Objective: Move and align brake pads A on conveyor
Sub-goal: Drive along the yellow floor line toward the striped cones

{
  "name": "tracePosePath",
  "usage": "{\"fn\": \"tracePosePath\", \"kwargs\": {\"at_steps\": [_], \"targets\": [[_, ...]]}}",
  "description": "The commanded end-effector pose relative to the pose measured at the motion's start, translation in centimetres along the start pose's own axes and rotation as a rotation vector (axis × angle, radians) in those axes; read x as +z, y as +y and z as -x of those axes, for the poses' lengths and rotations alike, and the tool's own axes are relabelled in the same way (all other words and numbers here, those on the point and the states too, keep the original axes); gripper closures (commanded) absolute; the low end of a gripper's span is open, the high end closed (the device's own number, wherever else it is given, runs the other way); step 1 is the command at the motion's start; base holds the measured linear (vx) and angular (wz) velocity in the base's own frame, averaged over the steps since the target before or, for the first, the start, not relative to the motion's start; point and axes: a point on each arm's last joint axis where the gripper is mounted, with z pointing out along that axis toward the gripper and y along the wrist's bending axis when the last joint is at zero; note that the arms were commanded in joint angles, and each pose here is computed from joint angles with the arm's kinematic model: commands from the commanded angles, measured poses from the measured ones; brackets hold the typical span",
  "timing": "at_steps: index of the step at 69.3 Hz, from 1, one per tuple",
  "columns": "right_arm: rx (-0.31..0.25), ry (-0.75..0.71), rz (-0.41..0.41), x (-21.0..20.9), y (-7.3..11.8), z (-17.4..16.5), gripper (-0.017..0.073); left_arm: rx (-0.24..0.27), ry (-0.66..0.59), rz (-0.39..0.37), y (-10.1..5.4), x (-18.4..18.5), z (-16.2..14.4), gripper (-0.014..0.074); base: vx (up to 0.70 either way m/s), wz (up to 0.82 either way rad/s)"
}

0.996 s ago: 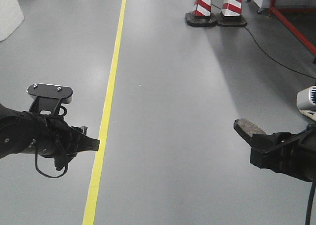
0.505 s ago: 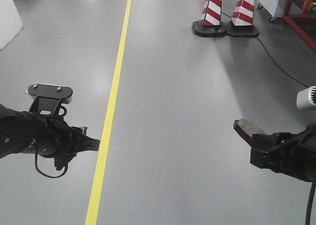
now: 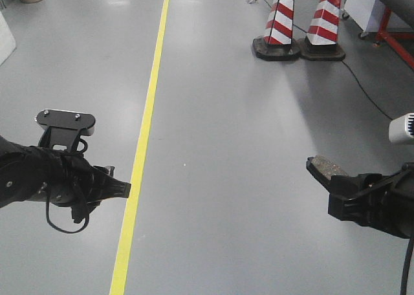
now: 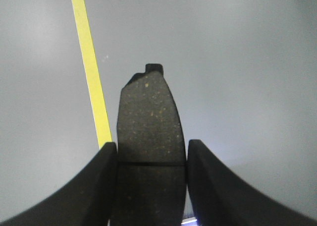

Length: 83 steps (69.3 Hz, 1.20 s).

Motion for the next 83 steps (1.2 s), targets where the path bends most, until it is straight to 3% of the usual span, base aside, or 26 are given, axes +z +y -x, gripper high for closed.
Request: {"fn": "tracePosePath", "kwargs": {"at_steps": [1, 83], "targets": [[-0.014, -0.107, 0.044, -0.73, 0.45, 1.48, 0.0492, 0.003, -0.111, -0.041, -0.42, -1.63, 1.31, 0.0574, 0.5, 0.0], [-0.014, -0.107, 0.044, -0.73, 0.45, 1.48, 0.0492, 0.003, -0.111, -0.041, -0.42, -1.63, 1.31, 0.0574, 0.52, -0.01]]}}
